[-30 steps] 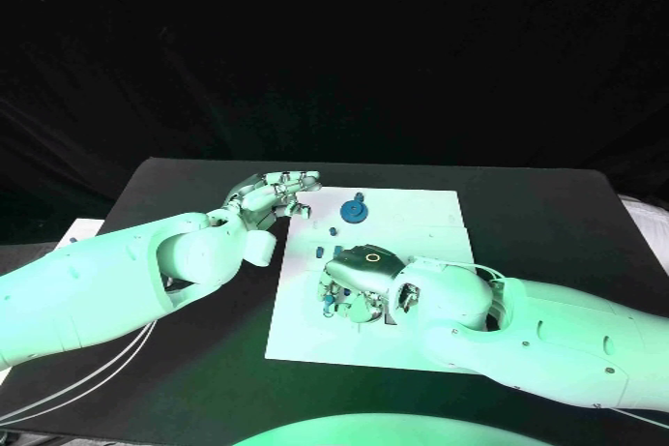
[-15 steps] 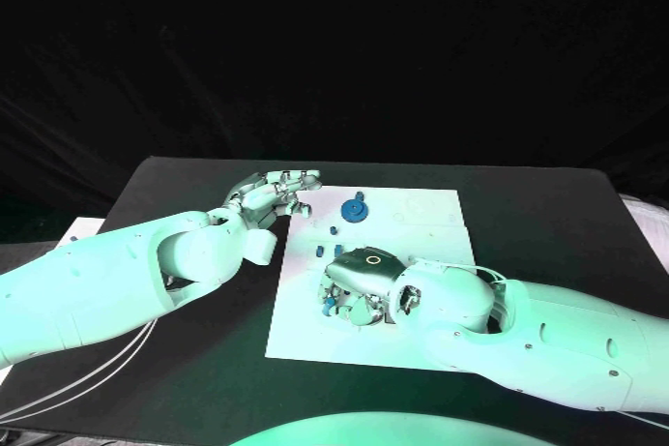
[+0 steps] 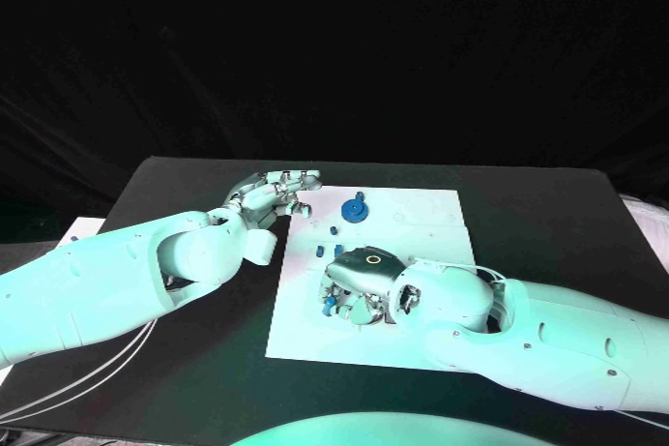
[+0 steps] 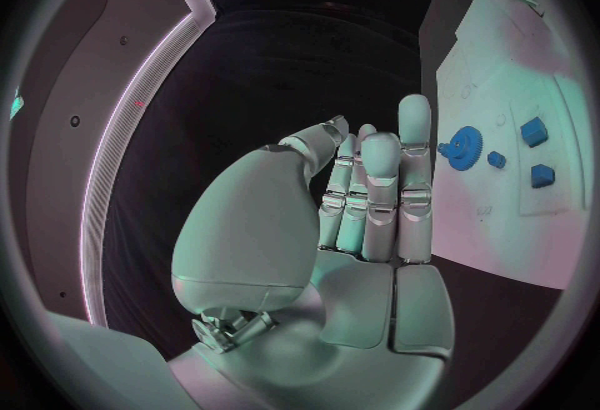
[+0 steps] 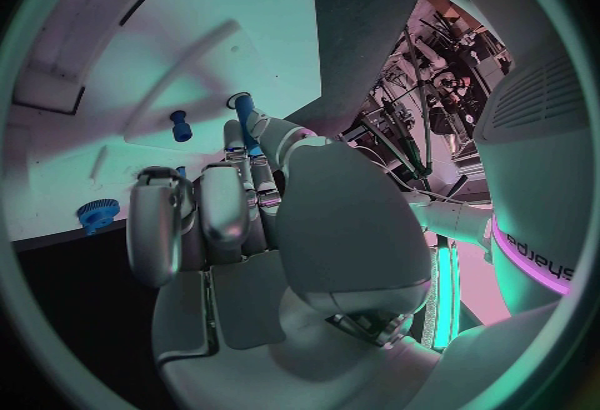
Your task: Assemble the parts on the task board
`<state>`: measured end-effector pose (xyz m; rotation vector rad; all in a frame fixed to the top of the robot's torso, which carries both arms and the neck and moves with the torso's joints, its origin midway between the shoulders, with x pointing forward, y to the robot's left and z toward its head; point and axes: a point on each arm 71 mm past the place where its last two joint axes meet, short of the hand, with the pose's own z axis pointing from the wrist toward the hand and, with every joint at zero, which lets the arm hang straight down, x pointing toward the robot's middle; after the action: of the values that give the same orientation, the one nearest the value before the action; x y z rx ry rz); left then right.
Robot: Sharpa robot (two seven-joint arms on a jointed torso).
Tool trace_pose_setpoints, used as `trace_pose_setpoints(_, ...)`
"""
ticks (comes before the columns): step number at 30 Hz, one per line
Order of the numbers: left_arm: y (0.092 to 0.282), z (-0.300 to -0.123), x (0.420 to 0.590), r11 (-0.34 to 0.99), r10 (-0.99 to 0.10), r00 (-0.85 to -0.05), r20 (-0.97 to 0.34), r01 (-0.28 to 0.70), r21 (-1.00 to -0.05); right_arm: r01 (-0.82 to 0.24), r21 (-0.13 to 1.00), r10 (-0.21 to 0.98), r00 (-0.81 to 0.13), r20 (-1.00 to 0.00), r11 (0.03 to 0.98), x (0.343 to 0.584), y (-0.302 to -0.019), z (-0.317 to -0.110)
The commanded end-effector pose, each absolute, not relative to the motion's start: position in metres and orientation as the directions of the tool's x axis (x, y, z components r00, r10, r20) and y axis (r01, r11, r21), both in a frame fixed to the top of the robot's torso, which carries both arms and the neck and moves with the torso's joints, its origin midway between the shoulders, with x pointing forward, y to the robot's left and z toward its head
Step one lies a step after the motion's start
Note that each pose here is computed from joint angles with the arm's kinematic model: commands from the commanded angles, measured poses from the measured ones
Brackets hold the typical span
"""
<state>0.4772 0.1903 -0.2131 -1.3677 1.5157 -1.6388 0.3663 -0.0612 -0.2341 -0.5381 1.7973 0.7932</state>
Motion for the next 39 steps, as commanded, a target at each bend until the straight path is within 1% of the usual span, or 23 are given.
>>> trace_pose_setpoints(1,0.1884,-0.2119,0.4767,-0.246,-0.867,-0.375,0.327,-0.248,-0.937,-0.680,0.221,-0.060,-0.364,-0.929,0.699,0.3652,-0.0645,-0.2446)
trace_pose_setpoints(22,0.1888,-0.2122,0.4769,-0.245,-0.867,-0.376,0.328,-0.251,-0.936,-0.683,0.207,-0.039,-0.326,-0.945,0.701,0.3623,-0.0644,-0.2389)
trace_pose_setpoints(33,0.1882,-0.2122,0.4767,-0.245,-0.866,-0.377,0.328,-0.252,-0.936,-0.677,0.193,-0.084,-0.353,-0.932,0.710,0.3633,-0.0623,-0.2438)
trace_pose_setpoints(39,0.1881,-0.2122,0.4767,-0.245,-0.866,-0.377,0.328,-0.252,-0.936,-0.674,0.202,-0.074,-0.358,-0.931,0.710,0.3645,-0.0606,-0.2443)
